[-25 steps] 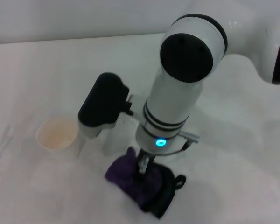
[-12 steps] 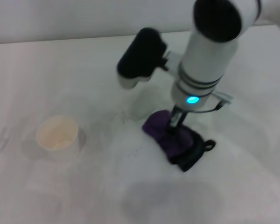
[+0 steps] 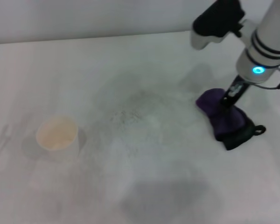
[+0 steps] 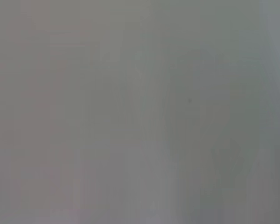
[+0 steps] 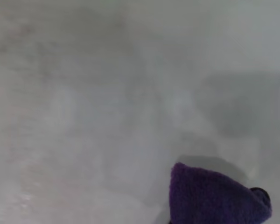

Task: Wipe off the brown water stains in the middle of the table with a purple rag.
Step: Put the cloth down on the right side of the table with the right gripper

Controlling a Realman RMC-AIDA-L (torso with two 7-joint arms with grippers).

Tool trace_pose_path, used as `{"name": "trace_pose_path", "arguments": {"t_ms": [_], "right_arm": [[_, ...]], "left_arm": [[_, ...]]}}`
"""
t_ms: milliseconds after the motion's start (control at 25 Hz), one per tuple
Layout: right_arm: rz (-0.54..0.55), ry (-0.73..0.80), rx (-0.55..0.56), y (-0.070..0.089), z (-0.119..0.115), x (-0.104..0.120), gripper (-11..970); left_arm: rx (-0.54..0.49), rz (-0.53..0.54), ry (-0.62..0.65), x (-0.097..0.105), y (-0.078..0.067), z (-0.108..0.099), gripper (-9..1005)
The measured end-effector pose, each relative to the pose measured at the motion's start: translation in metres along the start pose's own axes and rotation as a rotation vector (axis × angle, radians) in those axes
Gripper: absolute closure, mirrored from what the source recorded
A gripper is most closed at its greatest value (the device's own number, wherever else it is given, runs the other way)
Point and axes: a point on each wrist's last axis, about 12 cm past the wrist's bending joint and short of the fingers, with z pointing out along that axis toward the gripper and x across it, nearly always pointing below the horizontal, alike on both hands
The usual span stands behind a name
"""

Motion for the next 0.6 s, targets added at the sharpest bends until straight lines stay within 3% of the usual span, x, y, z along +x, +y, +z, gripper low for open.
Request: {"name": "trace_pose_path", "arguments": {"t_ms": [160,400,600], "right_arm": [[0.023,-0.014,-0.019,-0.012,0.002,0.009,868],[0.018,0.006,-0.022,-0.014,0.009,0.014,867],[0.023,0.011,-0.016,-0.016,0.012,0.015,792]], "left_arm": [[0.004,0.001,-0.006,-0.001,0.000,0.003,108],[0.009,0.003,-0.012,-0.002,0.000,0.006,109],[0.011,0.006,-0.013,-0.002,0.001,0.007,110]]}}
